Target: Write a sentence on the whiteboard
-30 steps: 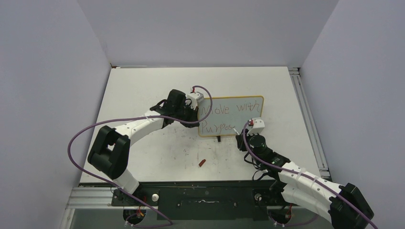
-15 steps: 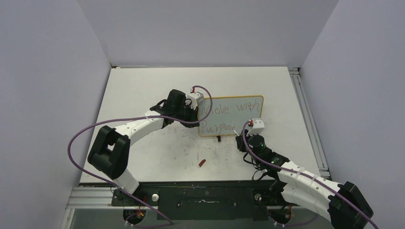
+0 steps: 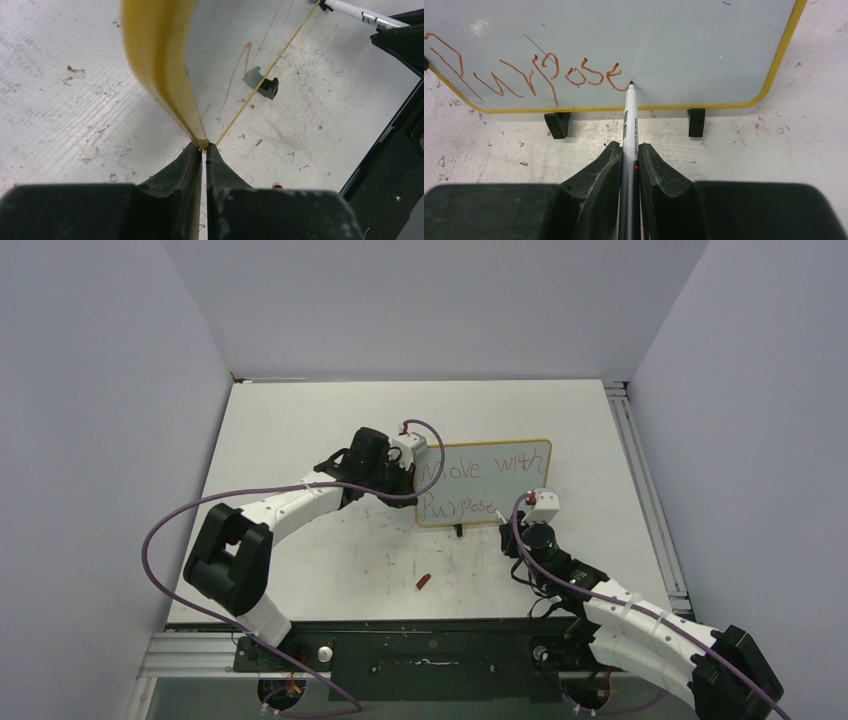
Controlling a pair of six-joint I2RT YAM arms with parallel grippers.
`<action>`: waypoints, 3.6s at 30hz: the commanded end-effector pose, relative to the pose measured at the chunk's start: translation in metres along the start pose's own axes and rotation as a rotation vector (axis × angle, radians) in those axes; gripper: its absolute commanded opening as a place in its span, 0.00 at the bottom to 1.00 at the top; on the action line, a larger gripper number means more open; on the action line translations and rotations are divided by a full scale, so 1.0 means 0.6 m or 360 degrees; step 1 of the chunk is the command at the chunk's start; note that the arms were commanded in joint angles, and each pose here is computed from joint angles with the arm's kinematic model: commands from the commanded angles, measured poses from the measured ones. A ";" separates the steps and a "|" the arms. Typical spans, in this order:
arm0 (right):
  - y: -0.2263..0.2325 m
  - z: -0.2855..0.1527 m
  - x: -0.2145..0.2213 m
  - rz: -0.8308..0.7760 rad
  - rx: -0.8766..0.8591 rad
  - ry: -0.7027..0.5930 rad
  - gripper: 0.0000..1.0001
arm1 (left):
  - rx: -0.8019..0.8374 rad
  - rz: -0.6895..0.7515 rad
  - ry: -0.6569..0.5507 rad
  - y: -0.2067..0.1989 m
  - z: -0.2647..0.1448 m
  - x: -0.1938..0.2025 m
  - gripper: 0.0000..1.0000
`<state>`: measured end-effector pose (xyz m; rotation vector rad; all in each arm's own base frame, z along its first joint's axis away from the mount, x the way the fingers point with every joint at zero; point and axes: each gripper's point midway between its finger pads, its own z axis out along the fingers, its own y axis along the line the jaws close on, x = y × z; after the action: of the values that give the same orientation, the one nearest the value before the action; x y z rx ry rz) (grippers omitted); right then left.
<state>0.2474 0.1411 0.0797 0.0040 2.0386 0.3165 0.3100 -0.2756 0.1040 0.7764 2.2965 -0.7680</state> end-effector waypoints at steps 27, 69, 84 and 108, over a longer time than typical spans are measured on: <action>0.014 -0.044 -0.074 0.0051 -0.0024 -0.0079 0.05 | 0.0037 0.0065 -0.0156 -0.019 -0.024 -0.064 0.00; -0.036 0.001 -0.036 0.0105 0.0056 -0.0049 0.05 | 0.0048 0.0064 -0.0152 -0.020 -0.022 -0.063 0.00; -0.036 0.003 -0.020 0.0128 0.0071 0.0026 0.05 | 0.0050 0.0068 -0.0159 -0.022 -0.024 -0.065 0.00; -0.035 -0.009 -0.079 0.0127 0.0060 -0.0199 0.05 | 0.0048 0.0066 -0.0157 -0.021 -0.023 -0.064 0.00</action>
<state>0.2548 0.1152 0.0923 0.0937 2.0200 0.3193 0.3099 -0.2758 0.1042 0.7737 2.2979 -0.7697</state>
